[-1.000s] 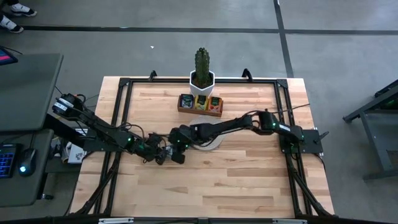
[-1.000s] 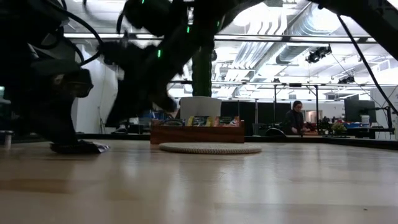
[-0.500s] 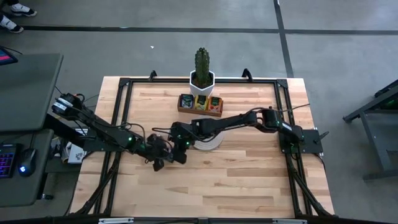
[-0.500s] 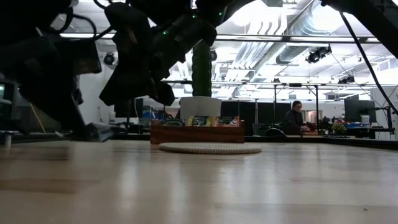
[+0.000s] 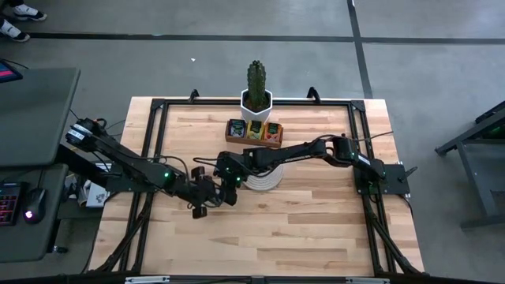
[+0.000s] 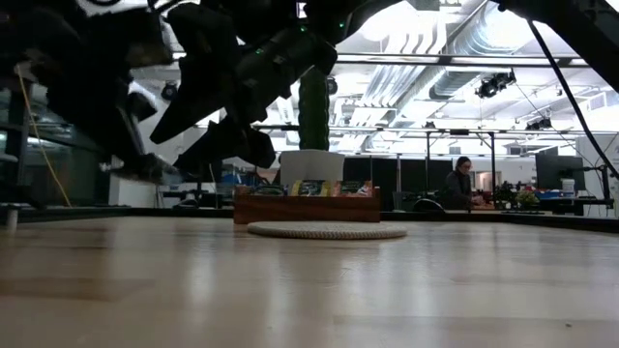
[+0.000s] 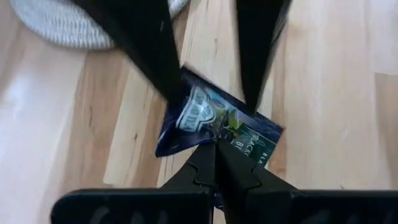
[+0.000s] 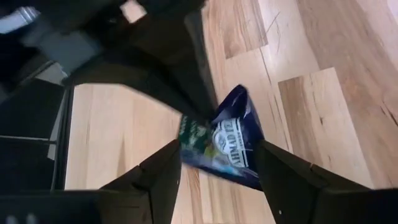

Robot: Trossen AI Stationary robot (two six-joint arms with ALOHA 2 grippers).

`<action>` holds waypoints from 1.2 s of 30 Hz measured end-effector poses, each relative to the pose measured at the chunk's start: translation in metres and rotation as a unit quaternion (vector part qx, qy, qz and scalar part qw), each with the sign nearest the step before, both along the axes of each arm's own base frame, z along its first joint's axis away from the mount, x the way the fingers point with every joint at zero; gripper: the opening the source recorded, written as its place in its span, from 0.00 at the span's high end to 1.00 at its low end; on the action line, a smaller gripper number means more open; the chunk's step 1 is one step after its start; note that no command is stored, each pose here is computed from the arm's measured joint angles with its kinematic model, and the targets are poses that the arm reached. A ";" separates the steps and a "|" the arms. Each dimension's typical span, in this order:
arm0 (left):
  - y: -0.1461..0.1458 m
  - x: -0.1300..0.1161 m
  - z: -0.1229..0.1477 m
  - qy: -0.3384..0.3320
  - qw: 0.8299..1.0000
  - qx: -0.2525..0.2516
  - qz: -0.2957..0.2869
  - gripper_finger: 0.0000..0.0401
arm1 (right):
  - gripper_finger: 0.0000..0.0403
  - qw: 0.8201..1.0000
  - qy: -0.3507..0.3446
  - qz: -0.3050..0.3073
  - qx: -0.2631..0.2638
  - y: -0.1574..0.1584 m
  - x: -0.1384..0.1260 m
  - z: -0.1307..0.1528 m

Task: Pick & Place Tea
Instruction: Put the purple tea bag into the left section of the wooden organizer

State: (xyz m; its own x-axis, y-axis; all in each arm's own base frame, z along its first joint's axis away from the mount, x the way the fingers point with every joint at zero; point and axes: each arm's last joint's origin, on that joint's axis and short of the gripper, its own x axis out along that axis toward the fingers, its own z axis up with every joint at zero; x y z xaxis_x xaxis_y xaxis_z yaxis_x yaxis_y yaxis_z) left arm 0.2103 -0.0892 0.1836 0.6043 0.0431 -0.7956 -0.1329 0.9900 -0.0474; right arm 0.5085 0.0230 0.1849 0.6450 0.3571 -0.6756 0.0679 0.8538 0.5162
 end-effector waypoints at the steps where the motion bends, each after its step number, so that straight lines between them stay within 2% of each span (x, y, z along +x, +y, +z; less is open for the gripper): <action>1: -0.001 0.002 0.004 -0.002 1.000 0.003 -0.004 1.00 | 0.51 1.000 -0.001 -0.001 -0.001 0.000 0.000 0.000; 7: -0.002 0.003 0.016 0.014 0.999 0.025 -0.023 1.00 | 0.50 1.000 0.003 -0.006 0.008 0.000 0.000 0.001; 13: 0.000 0.000 0.015 0.038 0.998 0.031 -0.029 1.00 | 0.50 1.000 0.005 -0.015 0.009 -0.002 -0.003 0.008; 17: -0.001 0.000 0.014 0.045 0.996 0.036 -0.069 1.00 | 0.50 1.000 0.005 -0.009 0.005 -0.009 -0.004 0.010; 28: -0.005 0.003 0.017 0.032 0.978 0.065 -0.194 1.00 | 0.50 0.991 -0.049 0.125 -0.004 -0.008 -0.005 0.013; 32: -0.007 0.004 0.018 0.019 0.970 0.076 -0.230 1.00 | 0.50 0.986 -0.070 0.151 -0.032 -0.008 -0.004 0.013; 36: -0.007 0.005 0.018 0.016 0.968 0.082 -0.238 1.00 | 0.50 0.985 -0.084 0.145 -0.043 -0.010 -0.002 0.015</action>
State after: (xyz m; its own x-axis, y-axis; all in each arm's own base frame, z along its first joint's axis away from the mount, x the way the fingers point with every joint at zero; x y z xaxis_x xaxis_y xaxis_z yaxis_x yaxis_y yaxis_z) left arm 0.2151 -0.0963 0.2018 0.5622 -0.1059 -0.8202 0.3403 0.9335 0.1127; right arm 0.5061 0.0127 0.1997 0.6304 0.4890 -0.6028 -0.2651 0.8655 0.4249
